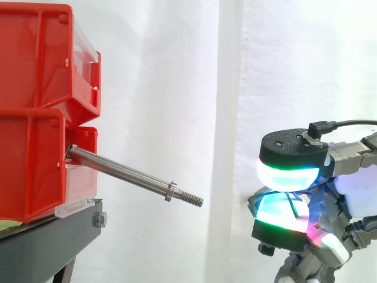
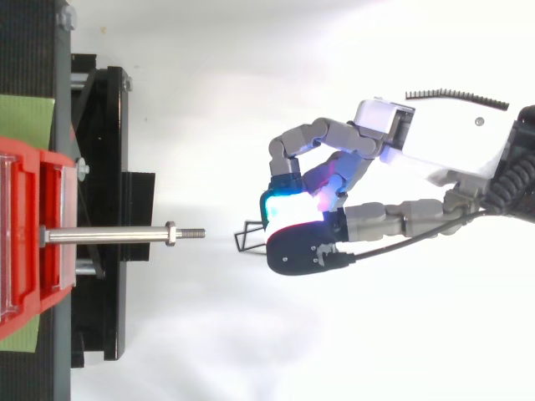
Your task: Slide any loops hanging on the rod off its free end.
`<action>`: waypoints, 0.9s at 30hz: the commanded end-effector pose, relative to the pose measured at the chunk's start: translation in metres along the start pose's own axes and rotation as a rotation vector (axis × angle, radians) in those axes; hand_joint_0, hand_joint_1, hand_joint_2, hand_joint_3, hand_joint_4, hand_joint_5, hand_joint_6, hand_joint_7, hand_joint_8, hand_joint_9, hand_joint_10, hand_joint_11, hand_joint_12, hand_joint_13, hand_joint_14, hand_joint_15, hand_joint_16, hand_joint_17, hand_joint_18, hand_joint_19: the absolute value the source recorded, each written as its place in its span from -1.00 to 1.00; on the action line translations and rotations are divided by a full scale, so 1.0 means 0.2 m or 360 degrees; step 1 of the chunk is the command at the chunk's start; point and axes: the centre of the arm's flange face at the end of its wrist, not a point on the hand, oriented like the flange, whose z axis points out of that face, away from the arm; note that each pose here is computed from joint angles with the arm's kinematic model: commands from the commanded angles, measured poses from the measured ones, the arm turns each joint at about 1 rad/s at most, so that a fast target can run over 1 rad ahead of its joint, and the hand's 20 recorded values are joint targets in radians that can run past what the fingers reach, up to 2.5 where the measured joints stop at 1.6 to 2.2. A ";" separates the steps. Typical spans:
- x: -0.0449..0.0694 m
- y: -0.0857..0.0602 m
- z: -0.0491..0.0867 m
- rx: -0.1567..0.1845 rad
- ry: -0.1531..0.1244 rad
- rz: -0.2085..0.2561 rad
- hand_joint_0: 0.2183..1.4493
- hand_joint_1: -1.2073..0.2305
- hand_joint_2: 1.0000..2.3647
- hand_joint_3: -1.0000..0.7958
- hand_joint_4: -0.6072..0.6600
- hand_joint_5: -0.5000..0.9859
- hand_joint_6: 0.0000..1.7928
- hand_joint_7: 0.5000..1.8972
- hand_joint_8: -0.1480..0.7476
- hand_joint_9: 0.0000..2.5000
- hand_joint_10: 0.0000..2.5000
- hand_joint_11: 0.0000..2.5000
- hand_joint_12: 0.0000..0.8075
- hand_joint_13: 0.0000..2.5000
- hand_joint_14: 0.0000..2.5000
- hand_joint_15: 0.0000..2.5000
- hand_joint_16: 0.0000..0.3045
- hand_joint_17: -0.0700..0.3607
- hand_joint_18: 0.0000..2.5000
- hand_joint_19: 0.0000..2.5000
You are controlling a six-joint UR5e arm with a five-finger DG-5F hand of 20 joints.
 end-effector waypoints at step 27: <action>0.02 0.00 0.00 0.0002 -0.0001 -0.0003 -0.41 -0.36 -0.96 0.06 0.15 -0.55 -0.02 0.37 0.11 -0.09 -0.98 -0.50 -0.13 -0.36 -0.99 -0.73 -0.71 -0.21 -0.41 -0.65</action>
